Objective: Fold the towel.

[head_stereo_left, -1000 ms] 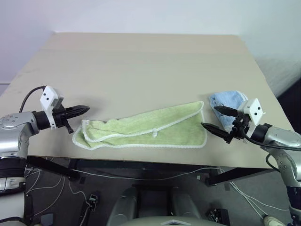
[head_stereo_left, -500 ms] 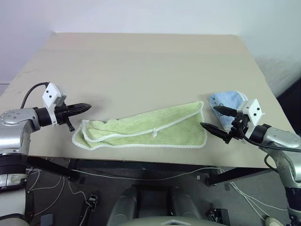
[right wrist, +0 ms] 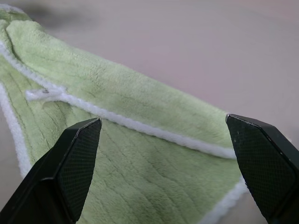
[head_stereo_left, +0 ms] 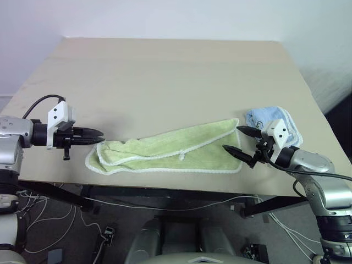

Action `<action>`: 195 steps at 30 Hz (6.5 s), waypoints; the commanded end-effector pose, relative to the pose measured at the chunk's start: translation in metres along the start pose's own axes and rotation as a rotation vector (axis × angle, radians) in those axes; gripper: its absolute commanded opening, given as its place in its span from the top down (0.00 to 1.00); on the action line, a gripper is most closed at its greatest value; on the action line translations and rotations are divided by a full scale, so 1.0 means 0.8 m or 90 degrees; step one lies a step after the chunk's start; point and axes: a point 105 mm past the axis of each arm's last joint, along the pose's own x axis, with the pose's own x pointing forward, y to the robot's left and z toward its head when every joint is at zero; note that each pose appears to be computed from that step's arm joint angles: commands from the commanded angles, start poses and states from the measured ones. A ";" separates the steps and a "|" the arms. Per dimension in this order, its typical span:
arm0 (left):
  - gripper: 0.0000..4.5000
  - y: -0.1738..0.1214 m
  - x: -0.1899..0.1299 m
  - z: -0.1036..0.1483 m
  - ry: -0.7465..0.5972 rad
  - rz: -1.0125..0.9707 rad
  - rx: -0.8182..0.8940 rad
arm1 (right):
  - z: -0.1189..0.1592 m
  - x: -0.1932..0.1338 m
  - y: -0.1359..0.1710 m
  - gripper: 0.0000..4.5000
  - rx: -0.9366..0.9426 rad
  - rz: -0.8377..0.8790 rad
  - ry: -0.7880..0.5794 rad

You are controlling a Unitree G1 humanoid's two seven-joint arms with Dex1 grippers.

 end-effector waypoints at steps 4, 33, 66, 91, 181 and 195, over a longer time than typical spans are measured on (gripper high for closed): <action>0.41 -0.010 -0.003 -0.015 0.137 -0.090 0.129 | 0.009 -0.001 0.010 0.00 -0.007 -0.012 -0.029; 0.41 -0.019 -0.029 -0.004 0.134 -0.111 0.186 | -0.006 0.024 0.067 0.00 0.067 0.011 -0.063; 0.41 -0.024 0.010 -0.030 0.142 -0.116 0.289 | 0.003 0.023 0.069 0.00 0.080 -0.005 -0.073; 0.82 -0.026 0.017 -0.042 0.149 -0.137 0.315 | 0.014 0.023 0.055 0.00 0.051 -0.001 -0.073; 1.00 0.063 -0.089 0.031 -0.267 0.390 -0.036 | 0.114 -0.035 -0.027 0.99 -0.349 0.071 0.011; 1.00 0.028 -0.072 -0.008 -0.133 0.301 -0.106 | 0.048 -0.053 0.018 0.99 -0.218 0.207 0.145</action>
